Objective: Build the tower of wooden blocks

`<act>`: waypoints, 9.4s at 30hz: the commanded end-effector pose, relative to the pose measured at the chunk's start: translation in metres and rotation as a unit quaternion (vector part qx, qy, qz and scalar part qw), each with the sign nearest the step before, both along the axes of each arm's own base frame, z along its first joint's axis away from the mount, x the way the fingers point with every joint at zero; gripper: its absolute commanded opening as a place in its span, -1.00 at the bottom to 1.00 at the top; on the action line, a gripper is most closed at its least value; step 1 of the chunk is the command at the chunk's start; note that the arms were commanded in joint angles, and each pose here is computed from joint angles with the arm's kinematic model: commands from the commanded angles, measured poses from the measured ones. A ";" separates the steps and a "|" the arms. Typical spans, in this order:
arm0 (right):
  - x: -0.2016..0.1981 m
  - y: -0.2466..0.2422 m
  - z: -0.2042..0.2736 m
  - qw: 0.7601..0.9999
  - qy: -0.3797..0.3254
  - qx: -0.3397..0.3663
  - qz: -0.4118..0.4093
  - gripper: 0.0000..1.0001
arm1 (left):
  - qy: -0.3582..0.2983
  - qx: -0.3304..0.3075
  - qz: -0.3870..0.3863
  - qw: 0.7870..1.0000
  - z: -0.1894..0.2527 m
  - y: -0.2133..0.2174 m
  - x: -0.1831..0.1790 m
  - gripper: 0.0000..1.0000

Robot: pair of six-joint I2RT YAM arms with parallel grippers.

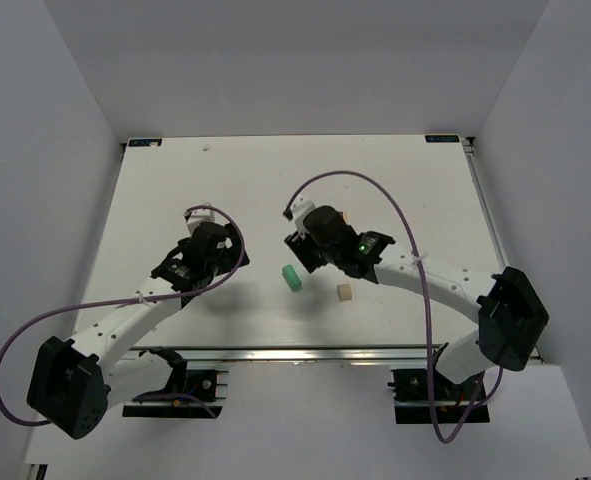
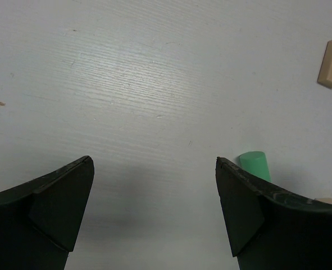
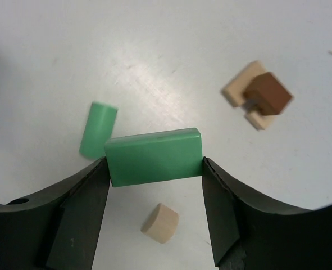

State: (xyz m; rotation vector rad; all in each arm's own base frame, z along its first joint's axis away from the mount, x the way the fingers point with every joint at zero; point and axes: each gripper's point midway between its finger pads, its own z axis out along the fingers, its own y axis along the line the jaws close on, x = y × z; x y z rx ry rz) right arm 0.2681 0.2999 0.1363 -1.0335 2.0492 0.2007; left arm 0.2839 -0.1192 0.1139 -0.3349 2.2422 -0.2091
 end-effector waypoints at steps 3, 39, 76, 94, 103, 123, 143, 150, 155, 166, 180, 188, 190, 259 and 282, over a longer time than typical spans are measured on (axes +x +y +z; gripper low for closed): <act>0.042 -0.036 0.039 0.976 -0.014 0.034 -0.213 -0.35 | -0.022 -0.009 0.007 1.000 0.018 0.000 0.003 0.96; 0.156 -0.065 -0.022 0.900 0.075 0.040 -0.428 -0.34 | -0.016 0.023 0.024 0.999 0.016 0.008 0.010 0.96; 0.170 -0.060 -0.052 0.899 0.102 0.042 -0.423 -0.13 | -0.014 0.020 0.024 0.999 0.011 0.005 0.013 0.96; 0.161 -0.062 -0.041 0.892 0.110 0.054 -0.435 0.19 | -0.027 0.009 0.027 0.999 0.017 0.004 0.014 0.96; 0.160 -0.064 -0.040 0.891 0.112 0.047 -0.438 0.61 | -0.028 0.005 0.030 0.999 0.019 0.004 0.014 0.96; 0.152 -0.054 -0.006 0.904 0.085 0.083 -0.410 0.79 | -0.038 -0.005 0.029 0.999 0.026 0.003 0.013 0.96; 0.035 -0.033 0.045 0.969 0.036 0.221 -0.104 0.79 | -0.040 -0.057 0.008 0.998 0.028 -0.009 0.001 0.96; 0.011 -0.048 0.038 0.958 0.044 0.256 -0.120 0.79 | 0.019 -0.140 -0.100 0.985 0.011 -0.078 0.004 0.96; 0.006 -0.077 0.023 0.958 0.047 0.219 -0.180 0.79 | 0.052 -0.126 -0.116 0.984 0.002 -0.109 0.006 0.96; 0.010 -0.137 0.013 0.936 0.012 0.159 -0.313 0.79 | 0.102 -0.102 -0.127 0.981 -0.030 -0.151 -0.017 0.92; 0.012 -0.159 0.012 0.925 -0.003 0.158 -0.344 0.79 | 0.105 -0.067 -0.064 0.990 -0.066 -0.168 -0.011 0.74; 0.014 -0.167 0.007 0.925 -0.004 0.148 -0.351 0.79 | 0.100 -0.038 -0.081 0.991 -0.072 -0.169 -0.008 0.43; 0.014 -0.170 0.009 0.923 -0.004 0.152 -0.355 0.79 | 0.098 -0.028 -0.086 0.991 -0.073 -0.166 -0.009 0.26; -0.058 -0.006 0.049 0.876 0.274 0.389 0.077 0.10 | -0.214 -0.094 -0.507 0.830 0.069 -0.196 -0.084 -1.00; 0.059 -0.051 0.082 0.948 0.032 0.294 -0.119 -1.00 | -0.196 -0.045 -0.355 0.913 0.064 -0.159 -0.041 0.96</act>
